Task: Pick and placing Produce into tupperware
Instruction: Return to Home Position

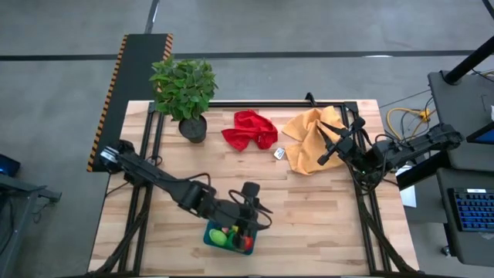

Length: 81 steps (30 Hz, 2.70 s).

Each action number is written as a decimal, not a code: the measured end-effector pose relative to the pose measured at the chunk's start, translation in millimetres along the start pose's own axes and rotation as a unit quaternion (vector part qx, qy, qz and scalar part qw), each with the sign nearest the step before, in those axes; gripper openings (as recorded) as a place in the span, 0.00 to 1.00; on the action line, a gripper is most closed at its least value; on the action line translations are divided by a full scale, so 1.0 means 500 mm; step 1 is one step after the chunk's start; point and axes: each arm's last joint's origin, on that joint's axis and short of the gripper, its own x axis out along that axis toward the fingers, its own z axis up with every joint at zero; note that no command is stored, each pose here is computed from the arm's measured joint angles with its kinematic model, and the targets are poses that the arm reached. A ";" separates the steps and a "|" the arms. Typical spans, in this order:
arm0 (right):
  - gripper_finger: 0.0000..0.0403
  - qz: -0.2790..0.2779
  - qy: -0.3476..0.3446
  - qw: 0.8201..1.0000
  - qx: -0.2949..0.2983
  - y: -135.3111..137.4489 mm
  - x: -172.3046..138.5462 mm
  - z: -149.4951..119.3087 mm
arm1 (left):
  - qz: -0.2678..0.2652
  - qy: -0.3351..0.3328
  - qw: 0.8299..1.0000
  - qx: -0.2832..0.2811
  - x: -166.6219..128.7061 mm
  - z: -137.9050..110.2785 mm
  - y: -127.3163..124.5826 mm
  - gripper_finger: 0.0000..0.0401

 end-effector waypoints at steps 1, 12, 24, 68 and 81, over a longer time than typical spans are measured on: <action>0.17 0.000 0.000 1.000 0.000 0.000 0.000 0.000 | 0.001 -0.001 1.000 0.004 -0.002 0.001 0.002 0.47; 0.17 0.000 0.000 1.000 -0.004 0.000 0.000 0.000 | 0.013 0.003 1.000 0.027 0.003 -0.002 0.027 0.44; 0.17 0.000 0.000 1.000 -0.005 0.000 0.000 0.000 | -0.036 -0.083 0.993 0.082 -0.056 0.043 0.082 0.24; 0.17 0.470 -0.117 0.860 0.158 0.003 -0.060 -0.024 | 0.077 -0.187 0.971 0.129 -0.333 -0.106 0.223 0.00; 0.17 0.408 -0.125 0.892 0.149 -0.057 -0.083 -0.042 | 0.074 -0.194 0.976 0.063 -0.379 -0.207 0.227 0.00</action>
